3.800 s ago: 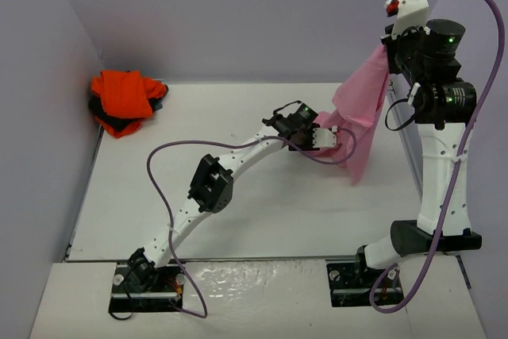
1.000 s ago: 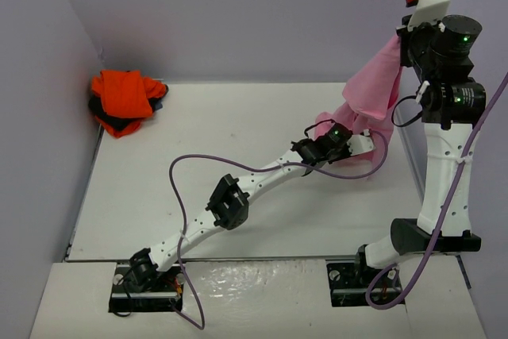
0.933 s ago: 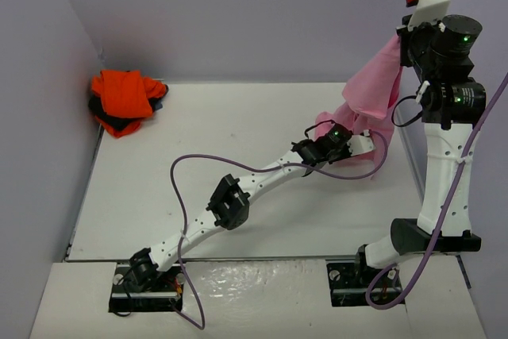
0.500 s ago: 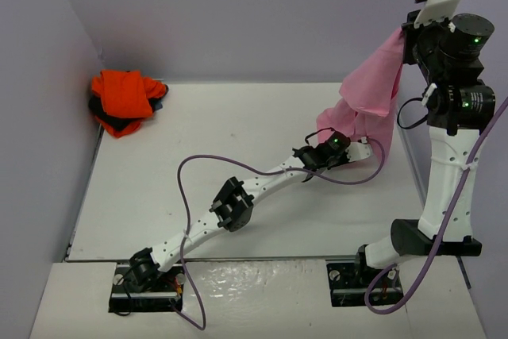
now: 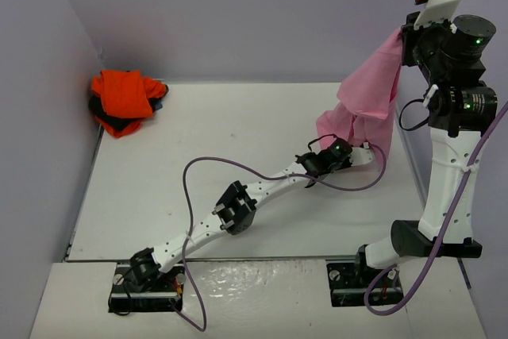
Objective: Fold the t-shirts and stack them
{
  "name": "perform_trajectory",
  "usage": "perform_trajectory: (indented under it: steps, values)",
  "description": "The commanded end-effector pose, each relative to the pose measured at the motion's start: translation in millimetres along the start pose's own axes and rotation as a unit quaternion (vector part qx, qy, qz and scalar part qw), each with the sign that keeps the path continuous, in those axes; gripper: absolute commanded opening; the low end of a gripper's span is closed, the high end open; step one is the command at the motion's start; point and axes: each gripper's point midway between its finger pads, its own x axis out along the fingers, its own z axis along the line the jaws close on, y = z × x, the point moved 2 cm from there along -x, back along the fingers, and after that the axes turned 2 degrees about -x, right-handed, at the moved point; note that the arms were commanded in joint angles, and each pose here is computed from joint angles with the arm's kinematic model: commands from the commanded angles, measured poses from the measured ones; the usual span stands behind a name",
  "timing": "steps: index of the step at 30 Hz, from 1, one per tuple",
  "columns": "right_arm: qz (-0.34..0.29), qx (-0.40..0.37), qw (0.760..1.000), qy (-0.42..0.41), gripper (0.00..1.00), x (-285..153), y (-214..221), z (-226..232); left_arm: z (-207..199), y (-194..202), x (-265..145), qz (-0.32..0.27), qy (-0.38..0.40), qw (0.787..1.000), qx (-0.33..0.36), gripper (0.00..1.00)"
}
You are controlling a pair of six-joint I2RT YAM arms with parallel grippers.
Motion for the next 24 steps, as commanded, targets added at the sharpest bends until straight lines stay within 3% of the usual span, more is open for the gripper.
perform_trajectory:
  steps: [1,7,12,16,17,22,24]
  values:
    - [-0.084,-0.003,0.996,0.016,0.00,-21,-46,-10,38,-47,-17,-0.063,-0.049,0.997,-0.016,0.00]
    - [-0.079,-0.013,0.997,0.023,0.00,-20,-44,-13,72,-40,-28,-0.044,-0.076,0.996,-0.018,0.00]
    - [-0.069,-0.029,0.996,0.044,0.00,-18,-39,-19,149,-42,-68,-0.019,-0.145,0.989,-0.012,0.00]
    - [-0.052,-0.049,0.994,0.087,0.00,-21,-32,-32,233,-21,-120,0.026,-0.204,0.979,-0.014,0.00]
    - [-0.052,-0.053,0.993,0.087,0.00,-21,-32,-32,241,-31,-131,0.016,-0.211,0.977,-0.016,0.00]
    - [-0.020,-0.071,0.994,0.084,0.00,-13,-7,-27,349,-20,-246,0.034,-0.286,0.957,-0.028,0.00]
    - [-0.020,-0.075,0.993,0.084,0.00,-11,-6,-27,362,-17,-271,0.044,-0.298,0.953,-0.021,0.00]
